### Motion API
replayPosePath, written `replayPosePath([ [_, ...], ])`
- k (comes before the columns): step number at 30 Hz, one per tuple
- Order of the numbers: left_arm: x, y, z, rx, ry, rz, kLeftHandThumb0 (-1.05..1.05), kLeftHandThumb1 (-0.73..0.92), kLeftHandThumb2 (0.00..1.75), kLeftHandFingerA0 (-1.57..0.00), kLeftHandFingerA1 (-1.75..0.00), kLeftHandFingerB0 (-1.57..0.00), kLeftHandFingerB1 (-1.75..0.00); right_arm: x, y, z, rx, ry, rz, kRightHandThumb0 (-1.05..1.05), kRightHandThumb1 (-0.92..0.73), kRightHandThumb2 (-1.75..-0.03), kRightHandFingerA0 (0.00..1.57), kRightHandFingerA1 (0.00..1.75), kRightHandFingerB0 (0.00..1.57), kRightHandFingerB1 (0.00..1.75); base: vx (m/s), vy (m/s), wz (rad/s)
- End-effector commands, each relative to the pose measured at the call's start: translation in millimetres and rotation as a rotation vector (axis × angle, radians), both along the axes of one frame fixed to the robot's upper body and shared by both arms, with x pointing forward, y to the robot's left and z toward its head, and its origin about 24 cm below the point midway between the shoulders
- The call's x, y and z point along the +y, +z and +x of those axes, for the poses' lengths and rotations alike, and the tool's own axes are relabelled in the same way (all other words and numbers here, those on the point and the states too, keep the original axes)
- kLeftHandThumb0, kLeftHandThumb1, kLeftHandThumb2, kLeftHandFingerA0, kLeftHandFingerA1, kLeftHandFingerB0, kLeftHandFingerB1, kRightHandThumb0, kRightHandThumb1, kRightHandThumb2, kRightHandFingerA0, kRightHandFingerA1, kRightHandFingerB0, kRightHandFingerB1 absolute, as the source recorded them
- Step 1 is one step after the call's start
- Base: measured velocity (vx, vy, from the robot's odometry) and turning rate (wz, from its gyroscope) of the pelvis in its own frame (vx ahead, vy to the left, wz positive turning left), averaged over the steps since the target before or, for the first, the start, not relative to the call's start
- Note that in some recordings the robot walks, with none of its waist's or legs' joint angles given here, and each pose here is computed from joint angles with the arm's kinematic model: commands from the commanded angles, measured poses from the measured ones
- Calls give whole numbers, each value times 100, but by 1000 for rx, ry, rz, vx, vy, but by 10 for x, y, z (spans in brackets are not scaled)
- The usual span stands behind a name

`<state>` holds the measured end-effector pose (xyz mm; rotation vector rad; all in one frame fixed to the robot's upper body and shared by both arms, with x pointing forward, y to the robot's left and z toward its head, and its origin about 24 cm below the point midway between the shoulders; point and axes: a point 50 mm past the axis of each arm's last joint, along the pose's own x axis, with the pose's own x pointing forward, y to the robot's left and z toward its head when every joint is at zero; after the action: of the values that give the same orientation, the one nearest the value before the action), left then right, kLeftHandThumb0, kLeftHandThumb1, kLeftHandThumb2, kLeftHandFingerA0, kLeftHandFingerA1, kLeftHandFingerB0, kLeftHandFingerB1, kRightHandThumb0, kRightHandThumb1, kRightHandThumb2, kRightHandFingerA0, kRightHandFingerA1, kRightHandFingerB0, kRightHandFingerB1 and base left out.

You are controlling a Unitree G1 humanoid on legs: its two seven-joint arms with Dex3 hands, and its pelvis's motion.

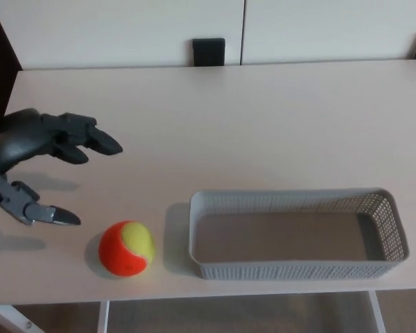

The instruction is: The robot walk towards a table in front and uses its left hand to pickup a tennis ball on the left side and put it in a container on the right hand side

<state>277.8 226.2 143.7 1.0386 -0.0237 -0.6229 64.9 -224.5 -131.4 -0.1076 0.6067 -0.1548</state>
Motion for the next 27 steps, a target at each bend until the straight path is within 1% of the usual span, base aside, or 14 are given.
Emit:
replayPosePath([
  [1, -23, 23, -80, 35, -17, 56, -53, 28, 62, -33, -53, -36, -50, -58, -9, 1, 21, -18, -7, -72, -65, -97, 8, 58, 0, 29, 0, 0, 0],
  [6, -67, 67, -127, 25, -43, 113, -71, 29, 64, -20, -57, -27, -54, -56, -10, -8, 22, -22, -3, -73, -65, -103, 5, 57, 1, 32, 0, 0, 0],
  [7, -65, 68, -129, 27, -39, 114, -77, 31, 66, -19, -56, -27, -52, -57, -11, -11, 23, -18, -4, -68, -87, -66, 9, 59, 0, 22, 0, 0, 0],
  [8, -62, 70, -132, 29, -33, 115, -77, 31, 66, -19, -56, -27, -52, -57, -11, -14, 26, -13, -4, -68, -87, -66, 9, 59, 0, 22, 0, 0, 0],
  [9, -54, 69, -136, 29, -28, 119, -80, 32, 66, -20, -56, -27, -52, -54, -12, -18, 27, -8, -3, -73, -65, -96, 9, 59, 0, 27, 0, 0, 0],
  [10, -53, 72, -131, 32, -24, 121, -81, 33, 68, -20, -54, -27, -53, -52, -10, -13, 25, -4, -6, -75, -67, -100, 4, 53, 0, 27, 0, 0, 0],
  [11, -53, 75, -125, 36, -18, 123, -81, 33, 68, -20, -54, -27, -53, -50, -7, -6, 23, 2, -11, -75, -67, -100, 4, 53, 0, 27, 0, 0, 0],
  [12, -58, 74, -118, 29, -18, 124, -82, 41, 55, -22, -53, -27, -49, -51, -4, 7, 20, 1, -9, -75, -66, -100, 4, 53, 0, 27, 0, 0, 0],
  [14, -70, 64, -109, 19, -18, 120, -81, 40, 55, -25, -51, -30, -46, -52, -2, 18, 16, 1, -7, -74, -65, -97, 8, 58, 0, 27, 0, 0, 0],
  [16, -76, 55, -105, 13, -19, 118, -80, 41, 55, -26, -51, -31, -46, -50, -3, 22, 16, 1, -7, -72, -65, -97, 7, 57, 0, 28, 0, 0, 0],
  [17, -79, 42, -104, 15, -17, 111, -80, 33, 69, -25, -49, -32, -48, -47, -6, 21, 19, 0, -7, -75, -66, -98, 5, 56, 0, 28, 0, 0, 0],
  [25, -131, -82, -49, 41, 5, 122, -78, 32, 66, -26, -48, -31, -45, -63, -3, 28, 18, -4, -8, -73, -65, -97, 8, 58, 0, 28, 0, 0, 0],
  [26, -135, -100, -40, 38, 4, 128, -78, 32, 66, -25, -47, -30, -46, -61, -4, 42, 16, -9, -5, -68, -86, -67, 7, 58, 0, 23, 0, 0, 0],
  [27, -137, -109, -35, 37, 3, 130, -78, 32, 66, -25, -47, -30, -46, -60, -4, 48, 15, -11, -4, -68, -86, -67, 7, 58, 0, 23, 0, 0, 0],
])
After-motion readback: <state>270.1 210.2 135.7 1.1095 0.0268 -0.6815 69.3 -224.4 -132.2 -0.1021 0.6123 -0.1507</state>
